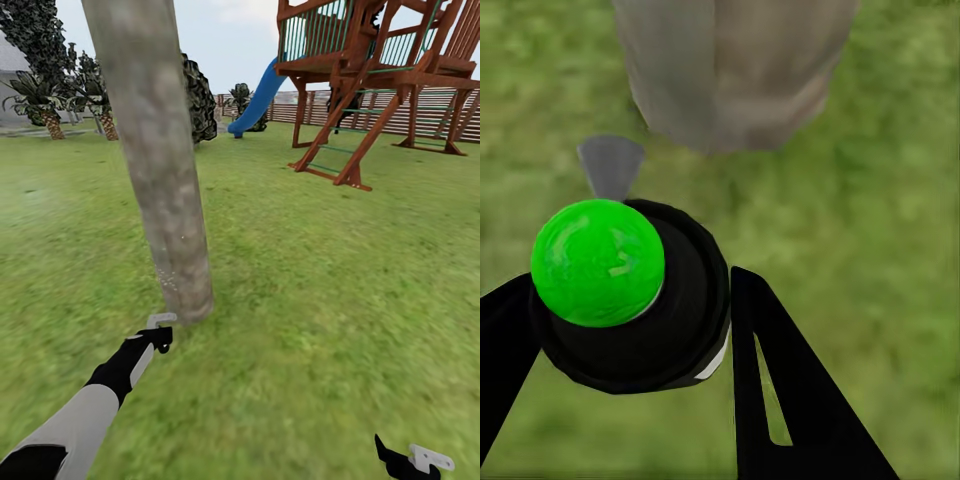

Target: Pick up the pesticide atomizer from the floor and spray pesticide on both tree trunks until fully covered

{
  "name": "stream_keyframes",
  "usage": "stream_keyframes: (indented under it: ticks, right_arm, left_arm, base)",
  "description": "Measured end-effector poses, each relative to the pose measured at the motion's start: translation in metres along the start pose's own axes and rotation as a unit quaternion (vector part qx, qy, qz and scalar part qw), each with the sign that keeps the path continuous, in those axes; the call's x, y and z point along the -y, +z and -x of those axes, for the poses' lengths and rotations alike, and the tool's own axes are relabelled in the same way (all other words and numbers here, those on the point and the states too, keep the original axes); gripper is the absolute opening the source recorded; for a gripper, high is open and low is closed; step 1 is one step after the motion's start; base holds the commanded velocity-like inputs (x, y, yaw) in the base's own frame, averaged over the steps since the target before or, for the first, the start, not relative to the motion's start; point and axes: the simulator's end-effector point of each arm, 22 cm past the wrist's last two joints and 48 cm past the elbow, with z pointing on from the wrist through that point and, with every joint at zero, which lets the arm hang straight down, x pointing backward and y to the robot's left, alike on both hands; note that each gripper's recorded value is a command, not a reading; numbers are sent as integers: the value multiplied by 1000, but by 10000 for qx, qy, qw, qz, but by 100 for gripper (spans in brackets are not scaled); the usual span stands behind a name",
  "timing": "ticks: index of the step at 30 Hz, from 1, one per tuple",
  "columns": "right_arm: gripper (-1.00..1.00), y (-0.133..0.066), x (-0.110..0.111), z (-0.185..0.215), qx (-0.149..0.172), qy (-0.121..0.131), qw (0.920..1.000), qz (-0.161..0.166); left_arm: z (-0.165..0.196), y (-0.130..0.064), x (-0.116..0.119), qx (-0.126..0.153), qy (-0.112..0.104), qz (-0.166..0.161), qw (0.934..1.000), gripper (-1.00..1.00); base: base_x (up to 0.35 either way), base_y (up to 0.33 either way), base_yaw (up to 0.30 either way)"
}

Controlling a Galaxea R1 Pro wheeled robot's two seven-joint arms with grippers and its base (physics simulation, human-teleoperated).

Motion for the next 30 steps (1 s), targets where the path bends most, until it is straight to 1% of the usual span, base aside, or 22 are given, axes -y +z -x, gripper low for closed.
stream_keyframes:
  ticks: [6, 10, 16, 19, 20, 22, 25, 26, 27, 28, 29, 30]
  right_arm:
    - [100, 0, 0, 0, -3, -2, 10000, 2]
    - [100, 0, 0, 0, -5, -5, 10000, 4]
    - [100, 0, 0, 0, -5, -5, 10000, 4]
    - [100, 0, 0, 0, -3, 1, 10000, 1]
    - [100, 0, 0, 0, -2, 1, 10000, 0]
    - [100, 0, 0, 0, -2, 2, 10000, 0]
    - [100, 0, 0, 0, 2, 4, 10000, -4]
    - [100, 0, 0, 0, 1, 4, 10000, -3]
    - [100, 0, 0, 0, 0, 3, 10000, -1]
    - [100, 0, 0, 0, -1, 3, 10000, -1]
    - [100, 0, 0, 0, -1, 3, 10000, -1]
    - [100, 0, 0, 0, -2, 3, 10000, -1]
  left_arm:
    - [0, 0, -1, -2, 2, 5, 10000, -100]
    - [0, 0, 0, -2, 0, -1, 10000, -100]
    - [-1, 0, 1, -6, 2, -7, 10000, -100]
    - [-8, 1, 6, -69, -9, -39, 10000, -100]
    - [-10, 1, 7, -91, 18, -37, 10000, -100]
    - [-6, 1, 8, -43, 79, -7, 10000, -100]
    - [3, 0, 11, -23, 94, -15, 10000, -100]
    - [17, -1, 22, 16, 47, -96, 9999, -100]
    - [31, -2, 30, 14, 33, -144, 9999, -100]
    - [47, -4, 43, -4, 25, -228, 9997, -100]
    - [61, -7, 63, 26, 29, -360, 9993, -100]
    - [67, -9, 77, 38, 53, -412, 9991, -100]
  base:
    - [139, -271, 7]
    - [40, -271, 32]
    - [1, -272, 244]
    - [5, -271, 276]
    - [22, -110, 263]
    - [6, -32, 112]
    - [1, -5, 18]
    - [0, -1, 2]
    - [0, 0, 0]
    - [0, 0, 0]
    - [0, 0, 0]
    - [0, 0, 0]
